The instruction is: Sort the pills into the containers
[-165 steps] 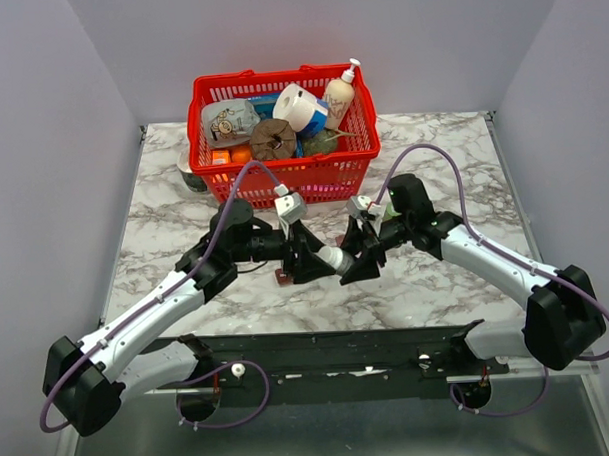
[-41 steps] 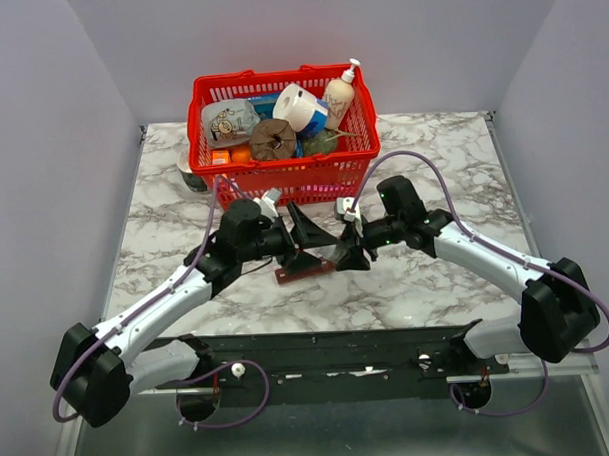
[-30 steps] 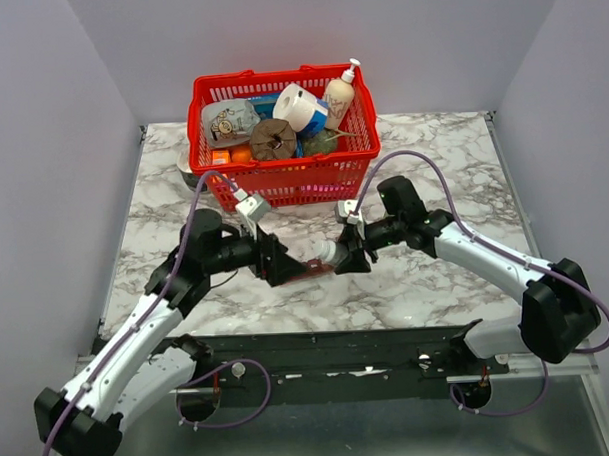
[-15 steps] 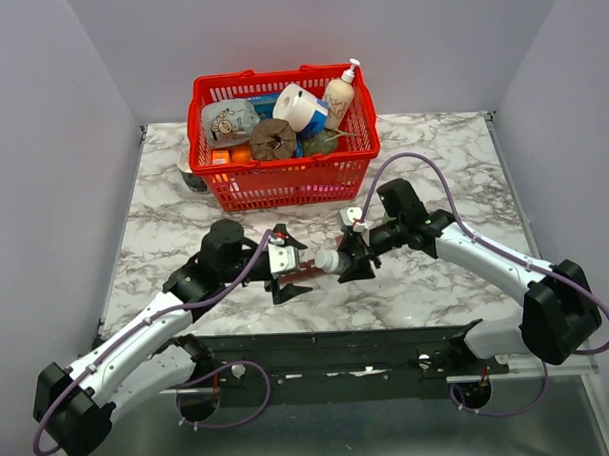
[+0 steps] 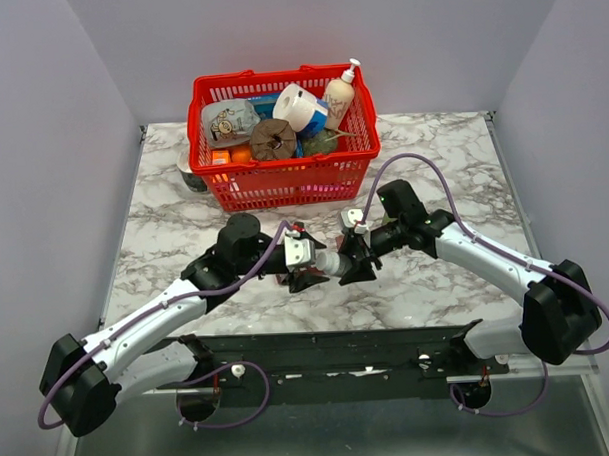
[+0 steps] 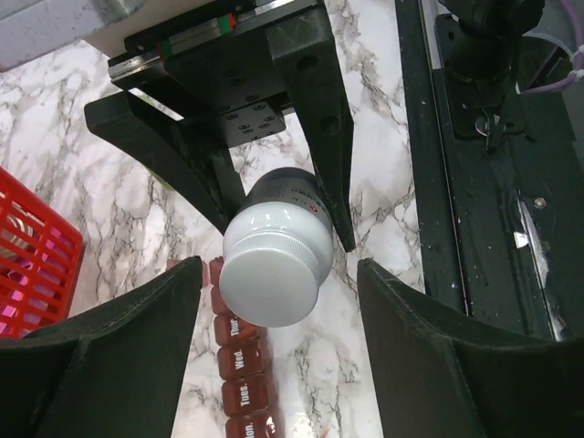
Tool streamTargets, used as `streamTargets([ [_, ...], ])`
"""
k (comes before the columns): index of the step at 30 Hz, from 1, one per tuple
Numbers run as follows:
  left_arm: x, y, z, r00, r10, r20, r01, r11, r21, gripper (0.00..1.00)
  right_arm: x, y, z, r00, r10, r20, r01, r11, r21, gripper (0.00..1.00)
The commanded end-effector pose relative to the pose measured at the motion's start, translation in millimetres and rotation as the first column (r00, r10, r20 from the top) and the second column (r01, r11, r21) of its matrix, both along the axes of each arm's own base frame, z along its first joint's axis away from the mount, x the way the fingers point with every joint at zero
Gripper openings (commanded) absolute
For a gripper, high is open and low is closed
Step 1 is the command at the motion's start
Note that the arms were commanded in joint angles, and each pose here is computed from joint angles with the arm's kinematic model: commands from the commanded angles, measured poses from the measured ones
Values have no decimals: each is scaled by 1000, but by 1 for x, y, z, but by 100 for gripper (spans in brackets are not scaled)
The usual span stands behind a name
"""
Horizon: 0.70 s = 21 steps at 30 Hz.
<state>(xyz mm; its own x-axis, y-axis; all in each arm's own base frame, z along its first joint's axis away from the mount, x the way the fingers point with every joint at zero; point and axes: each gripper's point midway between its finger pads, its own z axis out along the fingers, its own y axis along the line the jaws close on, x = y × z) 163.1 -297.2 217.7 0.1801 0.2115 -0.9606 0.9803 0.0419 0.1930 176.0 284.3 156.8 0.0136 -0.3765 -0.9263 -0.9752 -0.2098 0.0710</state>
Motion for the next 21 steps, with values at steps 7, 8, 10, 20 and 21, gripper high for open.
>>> streamTargets([
  [7,6,-7,11,1000,25,6,-25,1000,4,23,-8,3,10,999,48,1,-48,998,40,5],
  [8,7,-6,13,999,39,-16,-39,999,4,9,-7,3,10,999,49,5,-49,998,42,5],
  [10,6,-4,13,996,61,-59,-61,998,8,0,-7,3,10,999,47,10,-47,998,40,5],
  [20,19,-7,5,434,402,-806,-401,888,226,0,23,1,-1,993,-106,61,108,994,-33,5],
  [21,20,-8,1,337,414,-846,-419,870,259,0,28,0,-3,988,-132,75,136,990,-48,5],
])
